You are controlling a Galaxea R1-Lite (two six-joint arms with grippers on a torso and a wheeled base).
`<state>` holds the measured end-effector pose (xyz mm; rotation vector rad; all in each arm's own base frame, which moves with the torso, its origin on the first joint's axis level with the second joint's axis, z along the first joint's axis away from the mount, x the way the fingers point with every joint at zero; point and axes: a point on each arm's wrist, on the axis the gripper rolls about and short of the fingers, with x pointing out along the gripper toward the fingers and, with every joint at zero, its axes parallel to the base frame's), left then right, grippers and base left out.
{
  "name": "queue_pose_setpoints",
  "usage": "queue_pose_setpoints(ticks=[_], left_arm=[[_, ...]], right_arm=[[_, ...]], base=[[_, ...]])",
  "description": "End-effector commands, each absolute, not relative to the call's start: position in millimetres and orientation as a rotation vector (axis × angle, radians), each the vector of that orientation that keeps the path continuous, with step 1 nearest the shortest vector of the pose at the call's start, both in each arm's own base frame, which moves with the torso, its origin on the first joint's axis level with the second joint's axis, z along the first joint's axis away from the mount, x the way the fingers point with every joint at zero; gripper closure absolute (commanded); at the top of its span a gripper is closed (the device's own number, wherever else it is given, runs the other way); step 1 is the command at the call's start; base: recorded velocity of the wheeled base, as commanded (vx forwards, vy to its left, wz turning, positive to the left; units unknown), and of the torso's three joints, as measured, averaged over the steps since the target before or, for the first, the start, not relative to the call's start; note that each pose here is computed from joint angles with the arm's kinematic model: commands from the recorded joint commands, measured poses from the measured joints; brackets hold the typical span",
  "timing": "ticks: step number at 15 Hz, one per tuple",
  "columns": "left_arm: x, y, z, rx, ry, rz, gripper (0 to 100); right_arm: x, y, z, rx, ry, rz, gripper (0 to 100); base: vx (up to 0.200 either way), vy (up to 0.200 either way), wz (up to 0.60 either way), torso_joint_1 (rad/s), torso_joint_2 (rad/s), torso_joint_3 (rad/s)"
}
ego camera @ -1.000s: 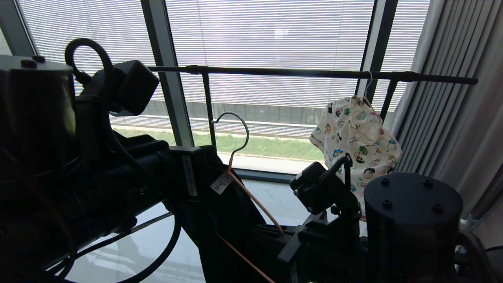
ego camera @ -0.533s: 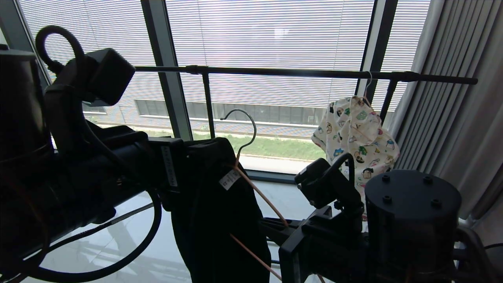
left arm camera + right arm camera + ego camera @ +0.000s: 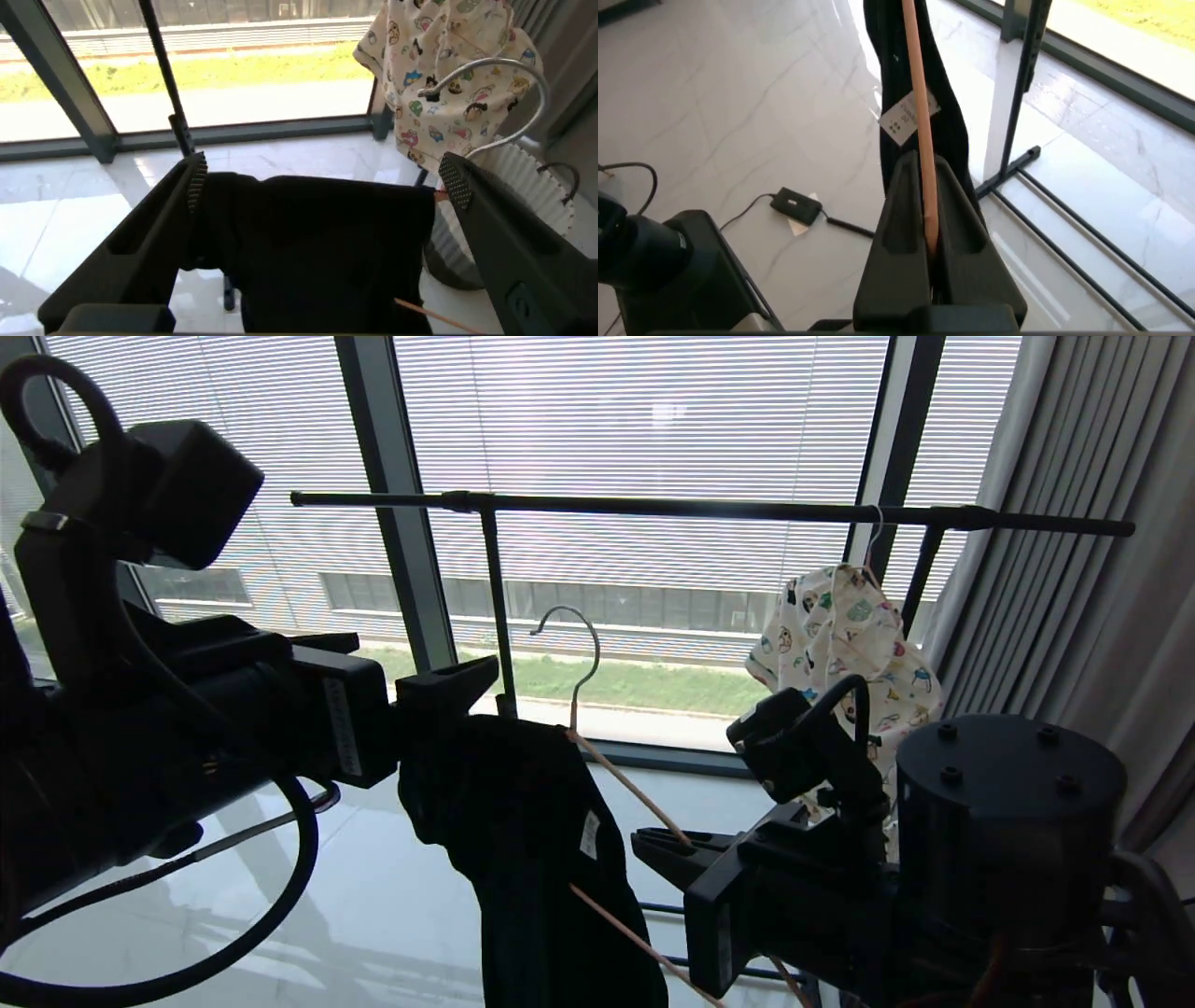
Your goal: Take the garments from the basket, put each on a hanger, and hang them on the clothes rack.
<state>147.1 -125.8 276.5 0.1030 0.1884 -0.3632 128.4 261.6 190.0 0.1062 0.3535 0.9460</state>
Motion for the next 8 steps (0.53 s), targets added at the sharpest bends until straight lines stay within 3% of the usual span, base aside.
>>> queue_pose_setpoints(ticks=[1, 5, 8], left_arm=[[142, -122, 273, 0.197, 0.176, -0.405, 0], [131, -110, 263, 0.247, 0.177, -0.475, 0], [108, -81, 234, 0.252, 0.217, -0.498, 0]], right_arm=[[128, 260, 192, 0.111, 0.347, 0.947, 100], [129, 255, 195, 0.099, 0.329, 0.932, 100], [134, 239, 203, 0.049, 0.263, 0.907, 100]], base=[[0.0, 0.0, 0.0, 0.0, 0.0, 0.0], [0.0, 0.0, 0.0, 0.0, 0.0, 0.0], [0.0, 0.0, 0.0, 0.0, 0.0, 0.0]])
